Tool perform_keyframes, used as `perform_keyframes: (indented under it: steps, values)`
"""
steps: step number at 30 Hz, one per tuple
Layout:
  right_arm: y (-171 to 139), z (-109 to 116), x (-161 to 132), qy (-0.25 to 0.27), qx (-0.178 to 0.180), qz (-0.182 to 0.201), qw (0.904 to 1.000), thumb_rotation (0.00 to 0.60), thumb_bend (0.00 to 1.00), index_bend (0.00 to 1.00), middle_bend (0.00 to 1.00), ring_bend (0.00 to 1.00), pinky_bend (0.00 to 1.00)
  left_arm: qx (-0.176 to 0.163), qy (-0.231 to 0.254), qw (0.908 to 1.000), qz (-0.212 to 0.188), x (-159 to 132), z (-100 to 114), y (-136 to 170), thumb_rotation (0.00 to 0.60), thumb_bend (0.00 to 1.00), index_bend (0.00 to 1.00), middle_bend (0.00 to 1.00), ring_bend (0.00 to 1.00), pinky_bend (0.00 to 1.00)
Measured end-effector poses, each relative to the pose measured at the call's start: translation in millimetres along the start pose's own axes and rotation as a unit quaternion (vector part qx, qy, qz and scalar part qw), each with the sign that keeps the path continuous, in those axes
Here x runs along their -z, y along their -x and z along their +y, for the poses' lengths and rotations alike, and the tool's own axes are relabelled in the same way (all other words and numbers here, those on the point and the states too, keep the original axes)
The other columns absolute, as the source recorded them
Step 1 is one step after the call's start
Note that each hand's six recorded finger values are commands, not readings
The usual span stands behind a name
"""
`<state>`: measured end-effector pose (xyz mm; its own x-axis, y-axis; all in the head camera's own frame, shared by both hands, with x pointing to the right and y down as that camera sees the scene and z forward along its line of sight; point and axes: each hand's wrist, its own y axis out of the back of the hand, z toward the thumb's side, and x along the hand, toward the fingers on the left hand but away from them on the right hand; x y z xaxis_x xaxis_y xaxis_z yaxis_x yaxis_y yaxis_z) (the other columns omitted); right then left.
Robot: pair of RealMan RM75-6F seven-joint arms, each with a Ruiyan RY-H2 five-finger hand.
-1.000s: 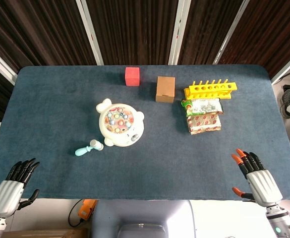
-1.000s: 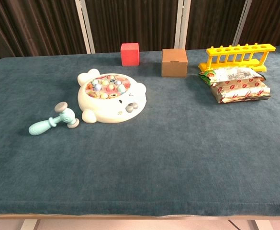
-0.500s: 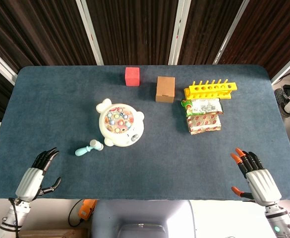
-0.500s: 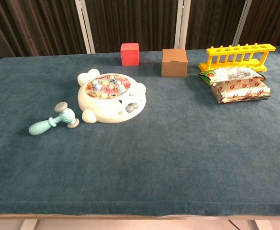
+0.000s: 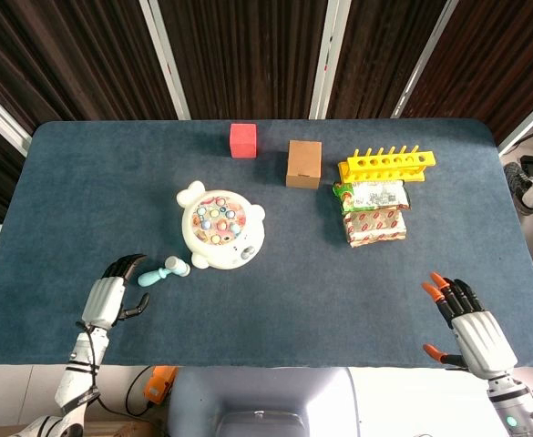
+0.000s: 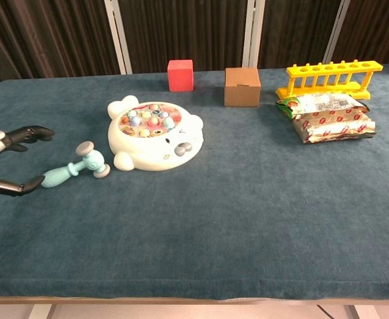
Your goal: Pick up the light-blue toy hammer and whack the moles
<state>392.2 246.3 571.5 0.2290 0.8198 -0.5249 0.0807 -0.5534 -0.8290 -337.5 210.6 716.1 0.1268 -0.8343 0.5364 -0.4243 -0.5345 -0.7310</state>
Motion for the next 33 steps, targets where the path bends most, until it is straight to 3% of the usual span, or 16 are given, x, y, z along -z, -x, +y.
perform_keyframes:
  steps: [8, 25, 33]
  values:
    - [-1, 0, 0, 0.0, -0.003, 0.002, 1.0, 0.6, 0.22, 0.0, 0.0, 0.0, 0.0, -0.009, 0.0, 0.9999, 0.009, -10, -10, -23, 0.6, 0.37, 0.22, 0.23, 0.19, 0.21]
    - [-3, 2, 1, 0.004, -0.003, 0.004, 1.0, 0.6, 0.22, 0.0, 0.0, 0.0, 0.0, 0.015, -0.027, 0.9993, 0.02, -35, -41, -48, 0.6, 0.37, 0.27, 0.26, 0.21, 0.23]
    - [-4, 4, 2, 0.005, 0.0, 0.002, 1.0, 0.6, 0.22, 0.0, 0.0, 0.0, 0.0, 0.003, -0.041, 0.999, 0.02, -38, -42, -53, 0.6, 0.38, 0.32, 0.29, 0.25, 0.24]
